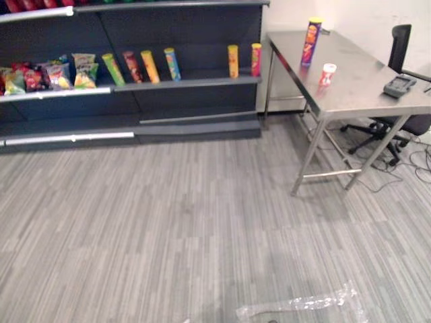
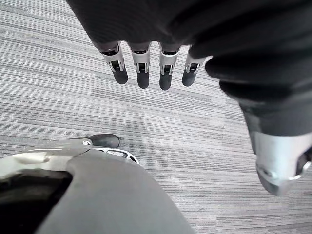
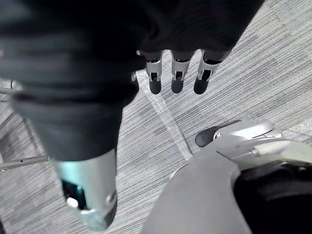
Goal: Put the gum and the chips on the shelf.
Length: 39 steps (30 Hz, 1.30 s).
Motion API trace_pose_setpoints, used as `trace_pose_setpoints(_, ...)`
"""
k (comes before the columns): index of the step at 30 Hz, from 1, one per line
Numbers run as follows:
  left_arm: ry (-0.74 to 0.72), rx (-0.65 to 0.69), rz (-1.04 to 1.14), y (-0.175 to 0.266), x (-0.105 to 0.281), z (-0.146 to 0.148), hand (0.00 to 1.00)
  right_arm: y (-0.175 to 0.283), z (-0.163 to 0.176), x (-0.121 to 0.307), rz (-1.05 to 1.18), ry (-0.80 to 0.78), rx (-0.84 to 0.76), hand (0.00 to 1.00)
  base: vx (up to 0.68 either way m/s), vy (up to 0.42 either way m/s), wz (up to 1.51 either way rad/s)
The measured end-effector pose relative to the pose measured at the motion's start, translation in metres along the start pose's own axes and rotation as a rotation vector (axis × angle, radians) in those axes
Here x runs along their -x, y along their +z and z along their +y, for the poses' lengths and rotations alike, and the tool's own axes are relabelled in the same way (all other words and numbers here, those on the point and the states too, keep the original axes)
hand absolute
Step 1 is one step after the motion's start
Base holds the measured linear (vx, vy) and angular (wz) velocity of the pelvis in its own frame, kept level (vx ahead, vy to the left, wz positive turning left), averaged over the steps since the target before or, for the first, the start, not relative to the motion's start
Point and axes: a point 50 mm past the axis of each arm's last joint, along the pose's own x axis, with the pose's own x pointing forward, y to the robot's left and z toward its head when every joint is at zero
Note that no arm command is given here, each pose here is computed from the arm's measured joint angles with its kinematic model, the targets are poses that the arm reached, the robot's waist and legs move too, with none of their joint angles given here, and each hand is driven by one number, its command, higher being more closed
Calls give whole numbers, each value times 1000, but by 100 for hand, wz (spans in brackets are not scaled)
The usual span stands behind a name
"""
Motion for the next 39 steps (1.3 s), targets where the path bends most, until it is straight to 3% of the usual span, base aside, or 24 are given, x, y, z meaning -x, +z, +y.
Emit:
trace_pose_setpoints(34, -7, -5, -27, 9, -2, -3, 0, 6, 2, -2, -25, -28, -32, 0, -9, -27, -1)
trace_pose_setpoints(39, -6, -7, -49, 18, -5, -3, 0, 25, 9, -7, -75, -11, -55, 0, -68, -31, 7)
